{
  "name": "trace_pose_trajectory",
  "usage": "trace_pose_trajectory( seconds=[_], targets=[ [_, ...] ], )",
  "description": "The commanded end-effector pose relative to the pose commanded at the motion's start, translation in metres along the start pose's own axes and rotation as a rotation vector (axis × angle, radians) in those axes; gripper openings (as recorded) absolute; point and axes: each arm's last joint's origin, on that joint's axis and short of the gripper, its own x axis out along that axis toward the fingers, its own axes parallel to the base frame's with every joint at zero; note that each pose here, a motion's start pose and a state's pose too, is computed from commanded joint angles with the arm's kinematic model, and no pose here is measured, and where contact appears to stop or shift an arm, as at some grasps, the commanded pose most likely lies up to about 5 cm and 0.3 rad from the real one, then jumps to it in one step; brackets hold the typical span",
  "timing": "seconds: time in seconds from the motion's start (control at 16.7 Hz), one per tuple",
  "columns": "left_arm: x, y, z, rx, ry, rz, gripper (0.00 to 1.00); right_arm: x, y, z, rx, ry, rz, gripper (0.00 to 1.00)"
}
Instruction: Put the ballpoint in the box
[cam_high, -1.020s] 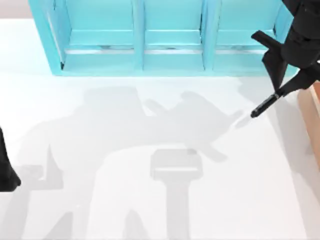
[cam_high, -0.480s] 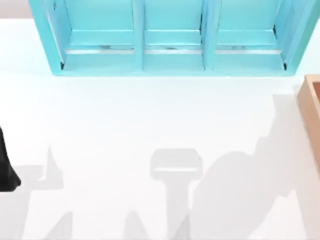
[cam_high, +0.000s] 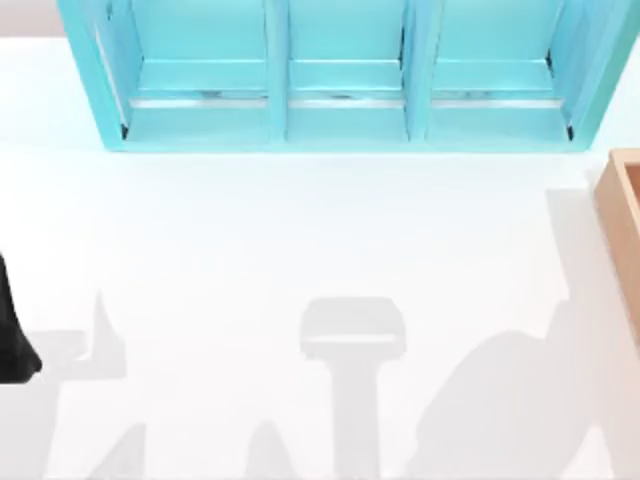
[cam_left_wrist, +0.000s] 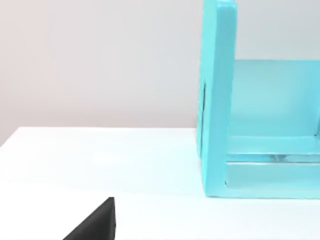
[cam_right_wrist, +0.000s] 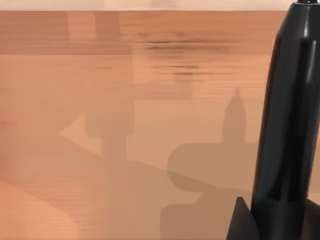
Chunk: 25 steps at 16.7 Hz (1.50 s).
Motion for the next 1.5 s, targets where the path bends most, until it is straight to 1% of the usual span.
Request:
trace_pose_trajectory(
  seconds=[0.18, 0.42, 0.48, 0.6, 0.78, 1.02, 1.5],
  targets=[
    [0.000, 0.000, 0.000, 0.000, 0.000, 0.000, 1.00, 0.011, 0.005, -0.014, -0.007, 0.003, -0.016, 0.00],
    [0.000, 0.000, 0.000, 0.000, 0.000, 0.000, 1.00, 0.045, 0.005, -0.035, -0.019, 0.001, -0.092, 0.00],
    [0.000, 0.000, 0.000, 0.000, 0.000, 0.000, 1.00, 0.052, 0.003, -0.037, -0.019, -0.001, -0.099, 0.00],
    [0.000, 0.000, 0.000, 0.000, 0.000, 0.000, 1.00, 0.058, 0.001, -0.038, -0.014, -0.004, -0.076, 0.00],
    [0.000, 0.000, 0.000, 0.000, 0.000, 0.000, 1.00, 0.056, -0.001, -0.033, 0.000, -0.002, -0.006, 0.00],
    [0.000, 0.000, 0.000, 0.000, 0.000, 0.000, 1.00, 0.055, -0.001, -0.032, 0.002, -0.001, 0.002, 0.00],
    [0.000, 0.000, 0.000, 0.000, 0.000, 0.000, 1.00, 0.055, -0.001, -0.032, 0.002, -0.001, 0.002, 0.60]
  ],
)
